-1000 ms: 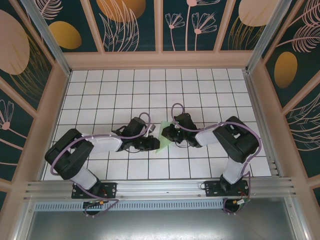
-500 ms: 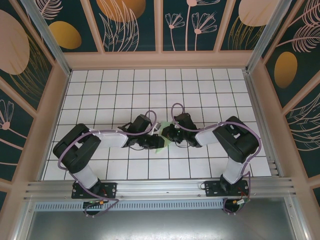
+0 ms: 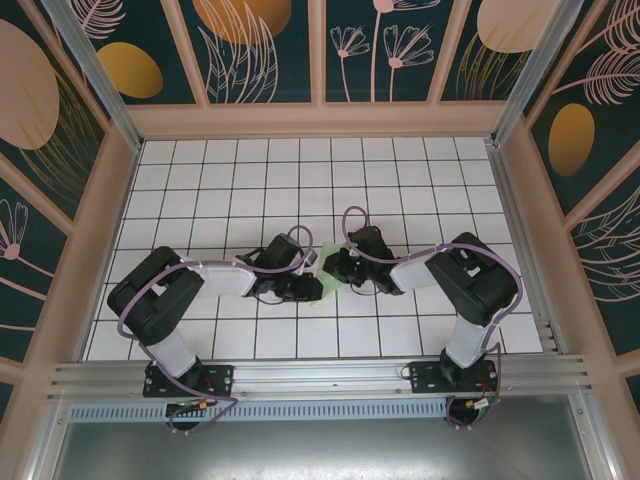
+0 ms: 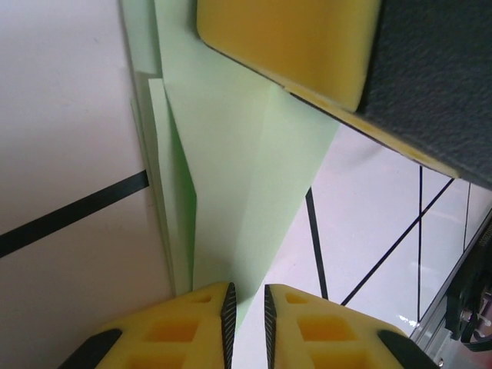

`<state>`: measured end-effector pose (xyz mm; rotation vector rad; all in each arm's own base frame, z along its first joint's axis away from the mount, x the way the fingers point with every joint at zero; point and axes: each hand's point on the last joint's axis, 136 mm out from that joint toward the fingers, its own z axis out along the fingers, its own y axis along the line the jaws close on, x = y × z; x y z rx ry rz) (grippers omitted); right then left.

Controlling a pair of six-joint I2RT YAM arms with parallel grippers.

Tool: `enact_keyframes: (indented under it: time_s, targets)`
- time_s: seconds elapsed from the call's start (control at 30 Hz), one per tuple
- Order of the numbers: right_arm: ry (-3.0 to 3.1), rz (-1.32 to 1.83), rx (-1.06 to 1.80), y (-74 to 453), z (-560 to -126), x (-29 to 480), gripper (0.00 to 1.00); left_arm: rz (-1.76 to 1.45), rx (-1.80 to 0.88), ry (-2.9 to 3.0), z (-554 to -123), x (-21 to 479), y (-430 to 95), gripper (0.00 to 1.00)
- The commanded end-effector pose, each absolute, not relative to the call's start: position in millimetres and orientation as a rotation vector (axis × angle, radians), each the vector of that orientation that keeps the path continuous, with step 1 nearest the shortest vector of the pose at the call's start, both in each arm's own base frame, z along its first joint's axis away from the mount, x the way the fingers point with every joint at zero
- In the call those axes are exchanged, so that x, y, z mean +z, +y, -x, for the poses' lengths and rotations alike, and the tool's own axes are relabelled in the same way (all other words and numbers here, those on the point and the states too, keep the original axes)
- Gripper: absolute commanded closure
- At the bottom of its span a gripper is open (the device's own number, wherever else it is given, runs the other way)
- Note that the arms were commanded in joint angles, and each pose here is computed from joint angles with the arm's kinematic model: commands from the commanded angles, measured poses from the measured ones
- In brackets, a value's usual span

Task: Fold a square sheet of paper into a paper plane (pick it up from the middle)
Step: Fourth fold the wing at the center of the table.

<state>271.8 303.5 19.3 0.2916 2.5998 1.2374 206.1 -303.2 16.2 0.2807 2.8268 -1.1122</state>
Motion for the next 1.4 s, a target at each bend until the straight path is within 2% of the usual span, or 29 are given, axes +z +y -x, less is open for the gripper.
enact_keyframes:
  time_s: [0.0,0.43,0.67,0.9,1.17,1.37]
  targets:
    - [2.823,-0.419,0.933,263.2,-242.1,-45.1,0.86,-0.270,-0.981,2.924,-188.0,-4.4,-278.5,0.78]
    - [2.832,-0.442,0.914,260.2,-239.9,-49.2,0.86,-0.390,-1.137,2.858,-170.1,27.3,-282.0,0.79]
    - [2.826,-0.464,0.913,260.0,-239.0,-48.4,0.86,-0.305,-1.104,2.751,-195.2,54.6,-287.5,0.79]
    - [2.812,-0.467,0.945,263.8,-240.2,-44.3,0.86,-0.217,-1.194,2.649,-224.4,66.3,-312.5,0.78]
    - [2.802,-0.468,0.974,266.9,-241.1,-40.6,0.86,-0.157,-1.176,2.661,-239.1,48.4,-321.2,0.78]
    - [2.773,-0.453,1.016,273.2,-246.6,-28.9,0.85,-0.064,-0.954,2.805,-234.1,-2.7,-295.2,0.81]
